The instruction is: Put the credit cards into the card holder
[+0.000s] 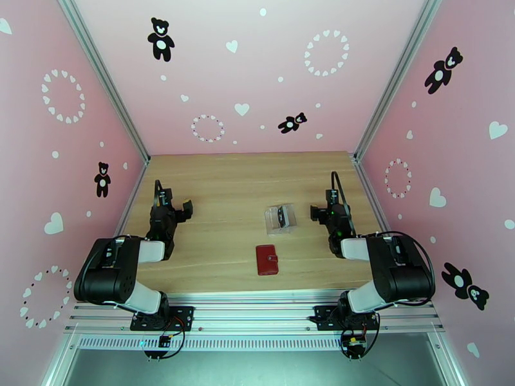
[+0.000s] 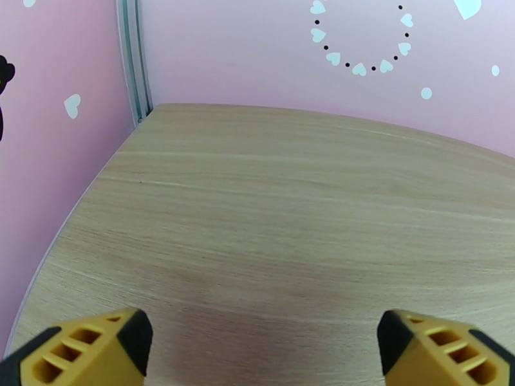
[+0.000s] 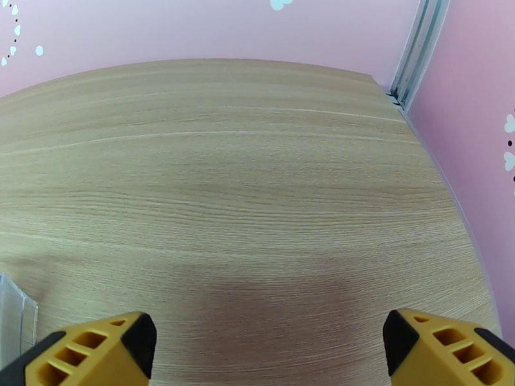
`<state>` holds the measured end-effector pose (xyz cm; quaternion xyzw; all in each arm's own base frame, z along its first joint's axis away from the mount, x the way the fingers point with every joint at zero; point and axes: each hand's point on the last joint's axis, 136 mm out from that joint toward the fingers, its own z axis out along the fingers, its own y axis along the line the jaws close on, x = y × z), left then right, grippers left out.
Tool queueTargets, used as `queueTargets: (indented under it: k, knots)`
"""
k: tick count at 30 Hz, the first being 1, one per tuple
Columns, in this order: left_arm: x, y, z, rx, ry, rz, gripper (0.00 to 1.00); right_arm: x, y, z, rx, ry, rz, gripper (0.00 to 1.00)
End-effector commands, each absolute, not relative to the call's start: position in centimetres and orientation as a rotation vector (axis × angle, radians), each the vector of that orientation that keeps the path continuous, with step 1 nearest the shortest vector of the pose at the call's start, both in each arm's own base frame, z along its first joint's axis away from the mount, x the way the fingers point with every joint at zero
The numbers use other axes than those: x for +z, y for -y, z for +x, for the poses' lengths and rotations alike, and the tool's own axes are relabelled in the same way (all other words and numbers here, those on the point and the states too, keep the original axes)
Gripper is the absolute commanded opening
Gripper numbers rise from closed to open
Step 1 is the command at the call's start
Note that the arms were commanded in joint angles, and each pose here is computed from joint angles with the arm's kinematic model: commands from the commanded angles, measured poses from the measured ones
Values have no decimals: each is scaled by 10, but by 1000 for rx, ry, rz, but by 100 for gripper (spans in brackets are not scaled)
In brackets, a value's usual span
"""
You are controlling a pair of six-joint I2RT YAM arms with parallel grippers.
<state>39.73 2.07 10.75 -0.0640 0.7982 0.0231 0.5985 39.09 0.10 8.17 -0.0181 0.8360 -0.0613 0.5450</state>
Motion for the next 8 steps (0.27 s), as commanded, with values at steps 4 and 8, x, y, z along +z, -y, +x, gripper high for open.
queueTargets:
  k: [4,8]
  knots:
    - [111,-18,399,28,-1843,-145,98,85,-6,400,-110,-1992,-75,99]
    - [111,-18,400,28,-1843,-146,98,87,-6,397,-107,-1975,-77,99]
